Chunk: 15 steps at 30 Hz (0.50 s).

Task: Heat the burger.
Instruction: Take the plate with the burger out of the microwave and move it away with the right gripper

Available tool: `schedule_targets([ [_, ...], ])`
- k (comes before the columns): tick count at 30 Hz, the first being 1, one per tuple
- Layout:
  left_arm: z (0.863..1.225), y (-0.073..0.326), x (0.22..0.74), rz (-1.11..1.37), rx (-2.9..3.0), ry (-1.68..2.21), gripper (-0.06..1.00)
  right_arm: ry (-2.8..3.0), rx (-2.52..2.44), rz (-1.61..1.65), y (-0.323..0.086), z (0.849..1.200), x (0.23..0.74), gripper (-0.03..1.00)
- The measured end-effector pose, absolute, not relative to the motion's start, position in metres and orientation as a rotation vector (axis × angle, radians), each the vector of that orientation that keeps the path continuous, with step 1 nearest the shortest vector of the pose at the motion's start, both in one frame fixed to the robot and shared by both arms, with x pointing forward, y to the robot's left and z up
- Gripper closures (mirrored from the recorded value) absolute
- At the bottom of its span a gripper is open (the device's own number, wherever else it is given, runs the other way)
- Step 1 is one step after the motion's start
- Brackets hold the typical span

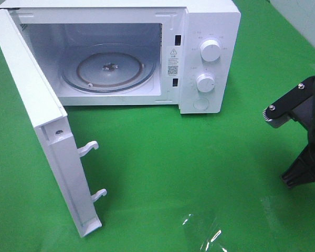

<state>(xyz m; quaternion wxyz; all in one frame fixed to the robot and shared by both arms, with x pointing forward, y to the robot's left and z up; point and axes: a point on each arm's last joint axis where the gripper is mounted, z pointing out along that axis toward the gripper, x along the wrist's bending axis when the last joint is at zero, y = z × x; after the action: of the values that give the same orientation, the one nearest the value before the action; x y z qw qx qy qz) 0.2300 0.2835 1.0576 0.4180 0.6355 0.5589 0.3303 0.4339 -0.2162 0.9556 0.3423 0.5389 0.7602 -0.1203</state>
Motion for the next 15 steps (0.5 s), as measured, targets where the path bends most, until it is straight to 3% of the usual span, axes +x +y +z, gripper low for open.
schedule_targets([
  [15,1.058,0.284,0.23,0.829,1.594,1.402,-0.04,1.94,1.567,-0.37,-0.226,0.892,0.463,0.86],
])
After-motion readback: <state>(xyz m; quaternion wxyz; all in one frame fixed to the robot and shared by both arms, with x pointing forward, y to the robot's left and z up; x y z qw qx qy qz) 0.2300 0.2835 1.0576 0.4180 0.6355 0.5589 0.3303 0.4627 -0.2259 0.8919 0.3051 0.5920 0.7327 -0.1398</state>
